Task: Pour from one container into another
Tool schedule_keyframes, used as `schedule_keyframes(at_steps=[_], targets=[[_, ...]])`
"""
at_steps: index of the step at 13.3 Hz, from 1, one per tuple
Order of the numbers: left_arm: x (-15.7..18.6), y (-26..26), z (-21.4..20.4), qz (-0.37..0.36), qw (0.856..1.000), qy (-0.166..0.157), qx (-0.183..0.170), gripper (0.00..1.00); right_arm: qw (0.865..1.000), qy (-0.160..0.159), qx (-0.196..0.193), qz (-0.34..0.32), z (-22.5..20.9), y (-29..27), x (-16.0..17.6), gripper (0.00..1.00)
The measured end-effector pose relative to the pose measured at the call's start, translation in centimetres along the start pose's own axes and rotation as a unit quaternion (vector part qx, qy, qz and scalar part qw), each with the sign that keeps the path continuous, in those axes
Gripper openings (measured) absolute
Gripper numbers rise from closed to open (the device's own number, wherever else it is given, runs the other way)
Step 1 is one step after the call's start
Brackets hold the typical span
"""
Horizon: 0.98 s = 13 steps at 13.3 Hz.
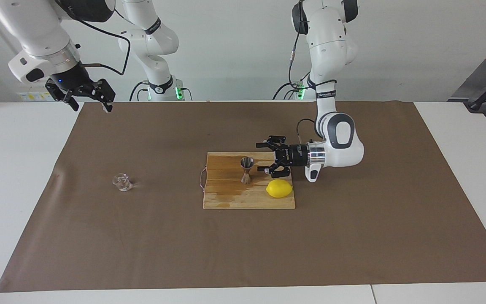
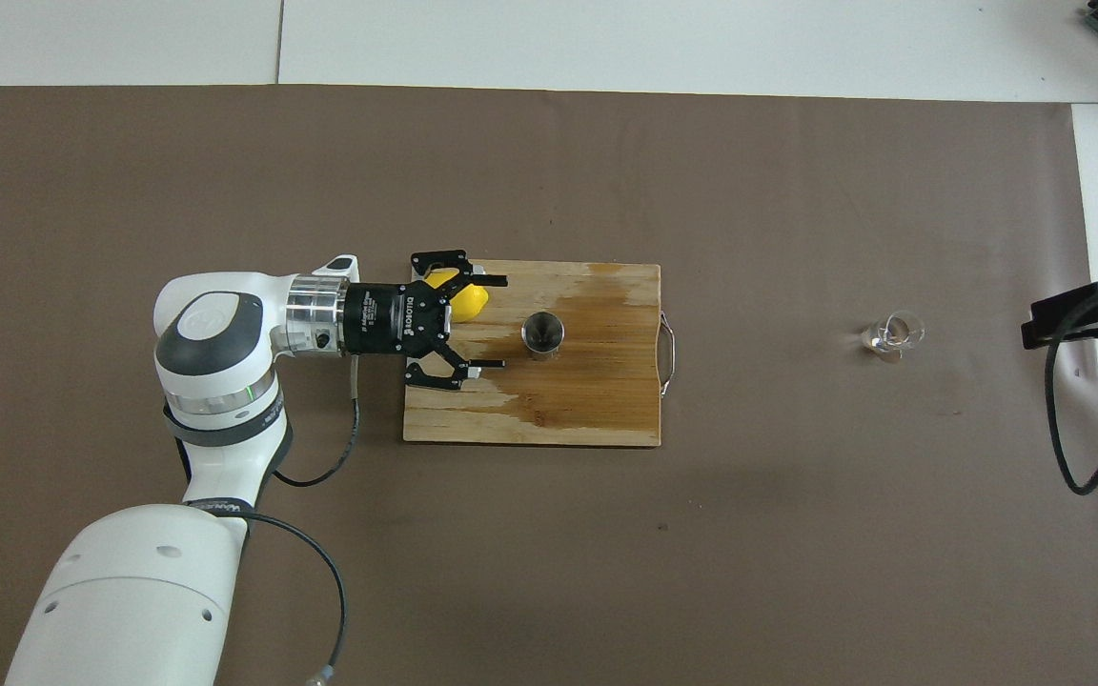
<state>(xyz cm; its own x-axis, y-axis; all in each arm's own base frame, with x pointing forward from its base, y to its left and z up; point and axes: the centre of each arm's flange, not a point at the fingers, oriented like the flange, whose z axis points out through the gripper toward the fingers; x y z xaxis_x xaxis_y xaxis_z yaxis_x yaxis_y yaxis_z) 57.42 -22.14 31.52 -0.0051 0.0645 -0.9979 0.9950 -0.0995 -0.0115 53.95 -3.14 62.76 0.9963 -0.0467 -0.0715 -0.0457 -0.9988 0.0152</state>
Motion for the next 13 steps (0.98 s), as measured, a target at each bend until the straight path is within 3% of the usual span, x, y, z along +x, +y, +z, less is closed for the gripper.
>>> schedule_keyframes(at_steps=[4,7,11,13], targets=[[-4.2,3.0,-10.7,0.031,0.998,0.048,0.028,1.0,1.0,0.0,0.0,-0.001,0.0,-0.1,0.0,1.0],[-6.7,4.6,-16.3,0.068,0.989,0.12,0.058,1.0,1.0,0.0,0.0,-0.004,0.0,-0.5,0.0,1.0],[-10.3,5.4,-20.6,0.162,0.953,0.231,0.115,1.0,1.0,0.0,0.0,-0.005,0.0,-0.5,0.0,1.0],[-12.0,5.5,-21.3,0.222,0.919,0.282,0.162,1.0,1.0,0.0,0.0,-0.005,0.0,-0.5,0.0,1.0]])
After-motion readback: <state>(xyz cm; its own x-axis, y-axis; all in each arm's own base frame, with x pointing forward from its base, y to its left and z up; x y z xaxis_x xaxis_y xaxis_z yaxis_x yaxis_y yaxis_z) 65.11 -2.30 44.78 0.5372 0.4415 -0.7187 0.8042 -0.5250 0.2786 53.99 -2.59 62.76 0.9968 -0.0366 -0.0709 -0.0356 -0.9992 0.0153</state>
